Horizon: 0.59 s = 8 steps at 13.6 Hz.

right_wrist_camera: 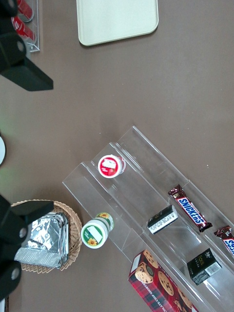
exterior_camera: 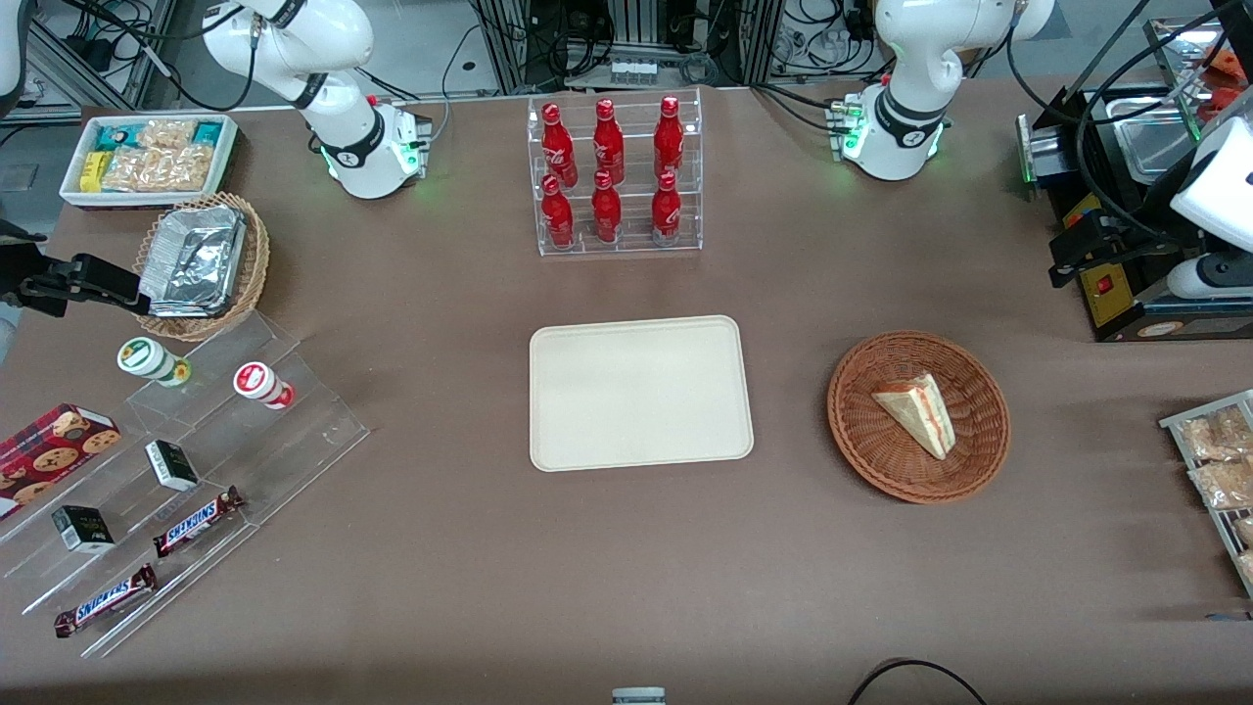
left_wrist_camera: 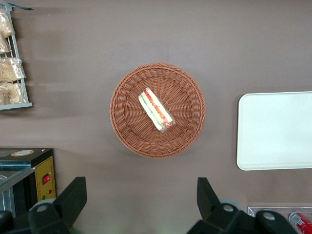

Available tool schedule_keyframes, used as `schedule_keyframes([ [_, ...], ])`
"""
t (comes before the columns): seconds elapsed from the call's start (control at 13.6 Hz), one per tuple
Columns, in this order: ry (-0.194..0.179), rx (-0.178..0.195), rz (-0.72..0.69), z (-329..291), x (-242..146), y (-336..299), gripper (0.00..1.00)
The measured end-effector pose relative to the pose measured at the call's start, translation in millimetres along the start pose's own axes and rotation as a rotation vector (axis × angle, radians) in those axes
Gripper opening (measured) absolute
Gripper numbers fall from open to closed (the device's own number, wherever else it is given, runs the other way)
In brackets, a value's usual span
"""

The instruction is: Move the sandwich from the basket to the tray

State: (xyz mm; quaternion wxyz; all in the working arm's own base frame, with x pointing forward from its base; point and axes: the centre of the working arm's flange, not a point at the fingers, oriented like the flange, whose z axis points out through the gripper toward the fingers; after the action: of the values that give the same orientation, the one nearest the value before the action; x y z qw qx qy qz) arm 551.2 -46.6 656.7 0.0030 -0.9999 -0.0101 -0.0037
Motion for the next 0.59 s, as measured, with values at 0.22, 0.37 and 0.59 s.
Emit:
schedule_keyframes([
  [0.22, -0.02, 0.002, 0.001, 3, -2, 0, 1.0],
  [0.37, -0.034, 0.004, 0.001, 9, -2, 0, 1.0],
  [0.59, -0.082, 0.01, -0.008, 44, 1, 0, 1.0],
])
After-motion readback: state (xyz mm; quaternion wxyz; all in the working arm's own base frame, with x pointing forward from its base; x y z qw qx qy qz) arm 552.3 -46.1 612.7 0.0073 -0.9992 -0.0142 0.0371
